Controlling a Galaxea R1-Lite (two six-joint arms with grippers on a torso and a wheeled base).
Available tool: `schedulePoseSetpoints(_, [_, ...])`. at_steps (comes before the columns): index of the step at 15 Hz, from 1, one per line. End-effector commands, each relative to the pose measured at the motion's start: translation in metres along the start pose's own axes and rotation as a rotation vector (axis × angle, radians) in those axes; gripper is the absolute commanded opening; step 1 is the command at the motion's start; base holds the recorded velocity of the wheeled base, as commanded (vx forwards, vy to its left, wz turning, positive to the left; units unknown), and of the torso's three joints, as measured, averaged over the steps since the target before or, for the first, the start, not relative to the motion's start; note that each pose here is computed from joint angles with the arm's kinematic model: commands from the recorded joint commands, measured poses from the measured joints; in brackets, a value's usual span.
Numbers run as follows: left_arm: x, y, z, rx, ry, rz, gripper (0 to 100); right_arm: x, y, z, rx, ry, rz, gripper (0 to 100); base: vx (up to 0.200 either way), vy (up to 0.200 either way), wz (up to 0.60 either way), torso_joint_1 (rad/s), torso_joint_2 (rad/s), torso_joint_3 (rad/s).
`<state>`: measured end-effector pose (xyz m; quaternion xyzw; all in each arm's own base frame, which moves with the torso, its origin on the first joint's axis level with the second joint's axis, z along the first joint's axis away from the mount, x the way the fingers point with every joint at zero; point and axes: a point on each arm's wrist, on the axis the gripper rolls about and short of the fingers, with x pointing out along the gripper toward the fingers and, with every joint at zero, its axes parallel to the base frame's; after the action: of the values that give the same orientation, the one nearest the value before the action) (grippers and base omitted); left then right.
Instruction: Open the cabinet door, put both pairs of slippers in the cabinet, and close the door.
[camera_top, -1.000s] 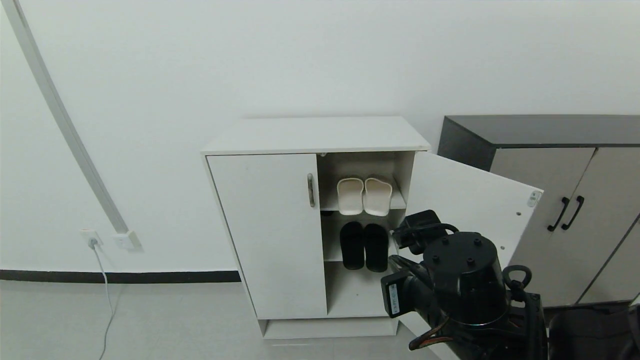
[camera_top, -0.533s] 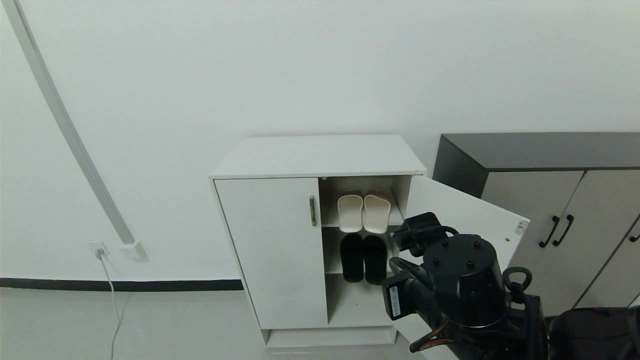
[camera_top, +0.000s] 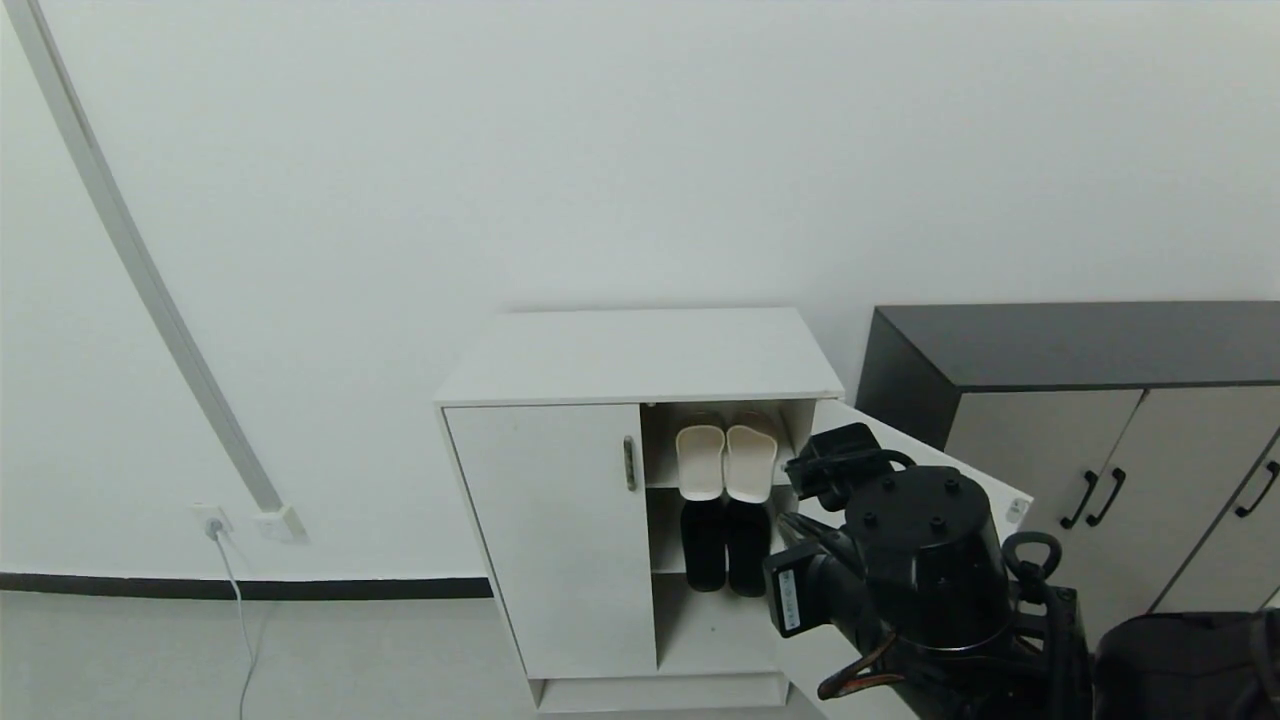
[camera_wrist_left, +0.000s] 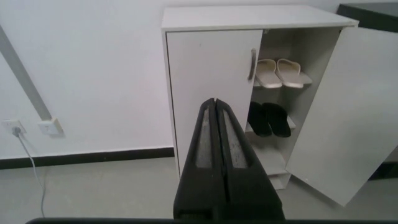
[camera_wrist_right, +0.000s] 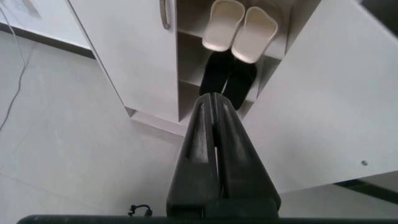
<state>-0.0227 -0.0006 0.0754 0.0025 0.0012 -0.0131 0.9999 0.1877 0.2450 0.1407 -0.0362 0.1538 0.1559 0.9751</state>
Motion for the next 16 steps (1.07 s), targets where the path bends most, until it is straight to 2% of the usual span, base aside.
schedulePoseSetpoints(1, [0.0, 0.0, -0.0001, -0.001, 0.001, 0.0, 0, 0.0003, -0.0001, -0.0018, -0.003, 0.005, -0.002, 0, 0.0, 0.0, 0.0, 0.251, -0.59, -0.315])
schedulePoseSetpoints(6, [0.0, 0.0, -0.0001, -0.001, 0.001, 0.0, 0, 0.0048, -0.0082, 0.0006, 0.013, -0.006, -0.028, 0, 0.0, 0.0, 0.0, 0.173, -0.38, -0.209])
schedulePoseSetpoints(13, [0.0, 0.0, -0.0001, -0.001, 0.001, 0.0, 0, 0.0064, -0.0084, -0.0032, 0.005, 0.007, -0.028, 0, 0.0, 0.0, 0.0, 0.003, -0.01, -0.005])
schedulePoseSetpoints(16, [0.0, 0.0, -0.0001, -0.001, 0.001, 0.0, 0, 0.0058, -0.0087, -0.0045, 0.001, 0.014, -0.015, 0, 0.0, 0.0, -0.6, 0.004, 0.0, 0.004])
